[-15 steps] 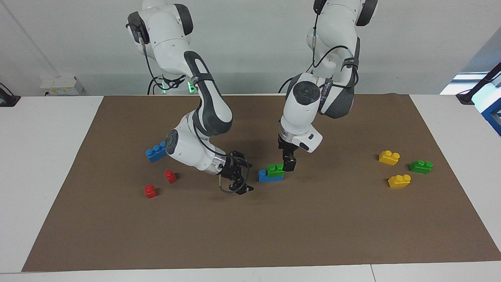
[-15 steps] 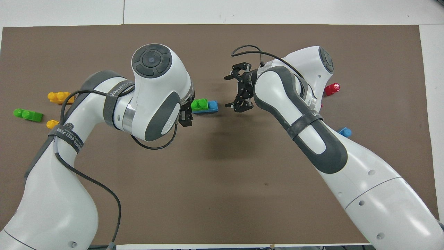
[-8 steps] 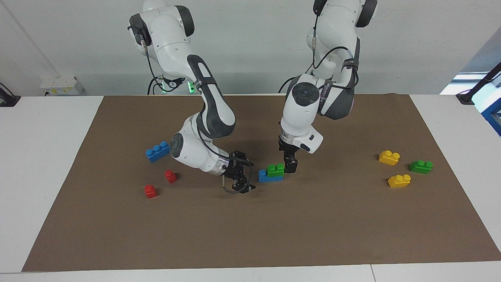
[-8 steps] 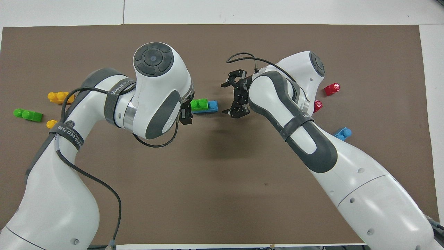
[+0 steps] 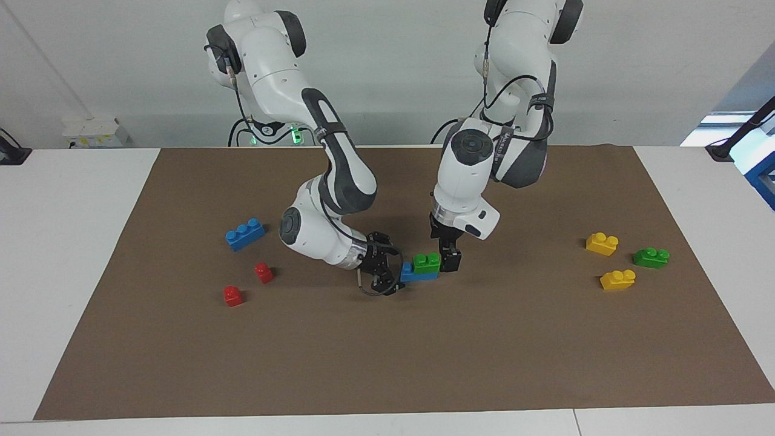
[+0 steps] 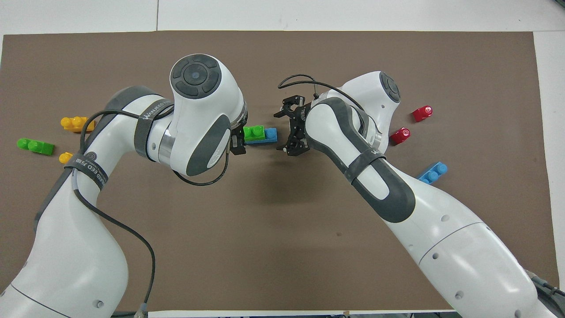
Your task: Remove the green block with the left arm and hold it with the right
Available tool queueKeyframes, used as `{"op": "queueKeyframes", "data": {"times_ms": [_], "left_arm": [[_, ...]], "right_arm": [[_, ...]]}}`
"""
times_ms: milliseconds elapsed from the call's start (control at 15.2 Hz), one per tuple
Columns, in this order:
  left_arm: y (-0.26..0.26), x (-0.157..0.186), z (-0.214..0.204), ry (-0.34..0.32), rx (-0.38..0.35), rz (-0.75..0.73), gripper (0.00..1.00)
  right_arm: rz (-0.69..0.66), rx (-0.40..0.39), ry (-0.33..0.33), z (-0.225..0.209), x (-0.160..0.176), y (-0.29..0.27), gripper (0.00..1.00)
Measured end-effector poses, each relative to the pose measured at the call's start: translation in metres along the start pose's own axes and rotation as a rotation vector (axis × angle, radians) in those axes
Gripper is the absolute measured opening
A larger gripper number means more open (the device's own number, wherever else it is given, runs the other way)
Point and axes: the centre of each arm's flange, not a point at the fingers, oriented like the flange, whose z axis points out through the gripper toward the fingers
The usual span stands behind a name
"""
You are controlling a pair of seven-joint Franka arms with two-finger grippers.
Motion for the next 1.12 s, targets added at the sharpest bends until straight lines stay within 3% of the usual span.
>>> {"op": "queueKeyframes", "data": {"times_ms": [592,658,856,987,1119], "left_arm": [[-0.002,-0.012,0.011,0.003,-0.020,-0.013,1.00],[-0.002,-0.012,0.012,0.002,-0.020,-0.016,1.00],[-0.001,-0.012,0.012,-0.003,-0.029,-0.022,1.00],[-0.001,-0.013,0.014,-0.001,-0.033,-0.023,1.00],[-0.001,-0.013,0.016,0.001,-0.031,-0.026,1.00]], "right_arm": [[0.016,0.025,-0.010,0.020,-0.004,0.003,1.00],[0.016,0.026,-0.007,0.023,-0.004,0.004,0.94],[0.016,0.020,-0.004,0.029,-0.002,0.006,0.61],[0.017,0.020,-0.003,0.029,-0.002,0.005,0.56],[0.017,0.022,-0.004,0.029,-0.002,0.005,0.34]]}}
